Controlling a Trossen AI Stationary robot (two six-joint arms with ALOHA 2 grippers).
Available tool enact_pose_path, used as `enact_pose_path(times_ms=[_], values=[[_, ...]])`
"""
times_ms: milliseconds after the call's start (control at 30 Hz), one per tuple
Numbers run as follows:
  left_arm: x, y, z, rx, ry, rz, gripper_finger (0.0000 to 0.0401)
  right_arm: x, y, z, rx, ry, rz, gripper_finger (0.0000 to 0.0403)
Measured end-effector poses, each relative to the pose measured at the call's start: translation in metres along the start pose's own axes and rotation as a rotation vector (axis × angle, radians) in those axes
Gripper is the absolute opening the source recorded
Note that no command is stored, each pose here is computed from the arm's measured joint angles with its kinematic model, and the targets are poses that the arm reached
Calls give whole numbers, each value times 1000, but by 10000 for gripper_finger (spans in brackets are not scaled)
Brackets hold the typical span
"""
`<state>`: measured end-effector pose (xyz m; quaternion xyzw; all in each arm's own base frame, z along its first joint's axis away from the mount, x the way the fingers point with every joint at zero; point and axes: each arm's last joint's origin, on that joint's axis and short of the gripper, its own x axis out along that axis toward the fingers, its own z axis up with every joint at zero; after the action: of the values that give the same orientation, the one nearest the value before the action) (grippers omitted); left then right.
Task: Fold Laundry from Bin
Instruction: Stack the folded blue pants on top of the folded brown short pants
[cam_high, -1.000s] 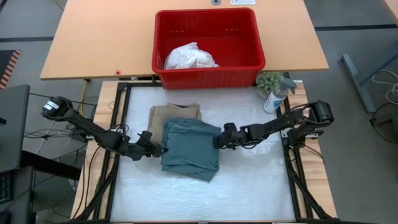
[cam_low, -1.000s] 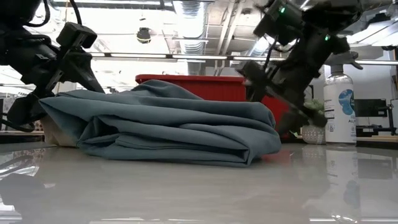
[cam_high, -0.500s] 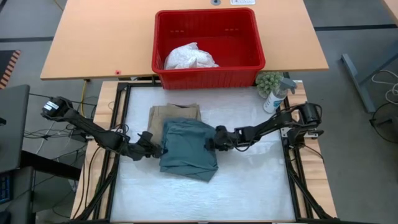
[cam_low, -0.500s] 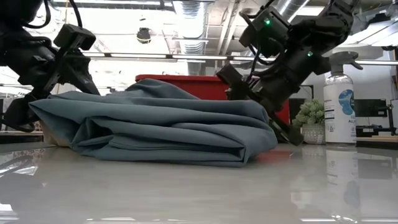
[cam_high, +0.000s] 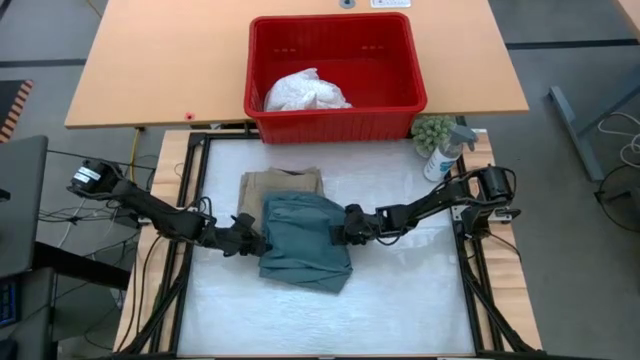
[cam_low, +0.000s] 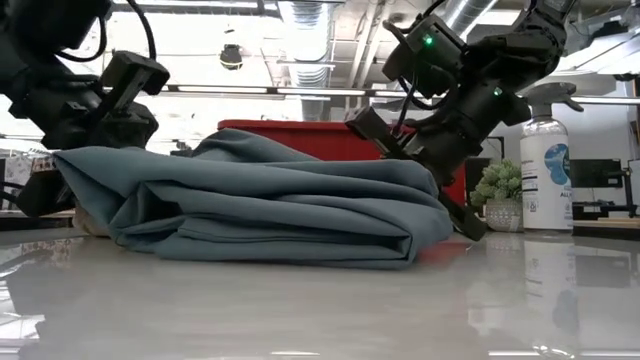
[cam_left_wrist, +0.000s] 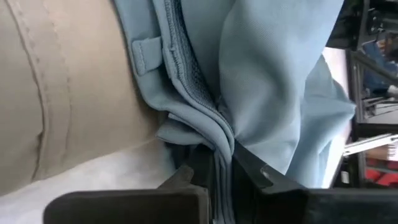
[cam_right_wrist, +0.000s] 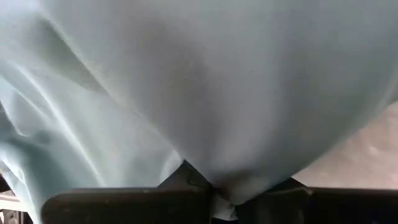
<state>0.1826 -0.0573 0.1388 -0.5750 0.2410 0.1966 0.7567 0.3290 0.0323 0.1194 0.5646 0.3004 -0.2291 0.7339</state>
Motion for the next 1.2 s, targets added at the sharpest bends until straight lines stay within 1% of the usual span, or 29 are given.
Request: enact_pose_path(times_ms=[167,367,500,567,733,833,900,967,1100,1200], values=[[-6,-15,2,-36,32,-69,5,-11,7,1,-19,4,28,56],[-14,-38,6,-13,14,-157,3,-35,25,7,-47,-18,119,56],[-17,-48,7,-7,10,-176,2,-44,43,15,-107,-41,145,56],[-18,-52,8,-12,8,-181,2,-48,57,21,-149,-49,139,56],[-20,-62,10,-25,3,-208,1,-57,84,33,-270,-48,52,56],[-19,-57,9,-95,15,-161,1,-59,95,37,-312,-48,32,56],[-19,-55,8,-140,29,-137,4,-61,97,39,-326,-52,23,56],[-19,-54,8,-150,43,-129,5,-61,100,42,-324,-63,35,56],[-19,-53,7,-173,61,-120,2,-61,98,43,-327,-57,19,56],[-23,-58,8,-195,71,-177,2,-61,98,42,-345,-56,18,56]])
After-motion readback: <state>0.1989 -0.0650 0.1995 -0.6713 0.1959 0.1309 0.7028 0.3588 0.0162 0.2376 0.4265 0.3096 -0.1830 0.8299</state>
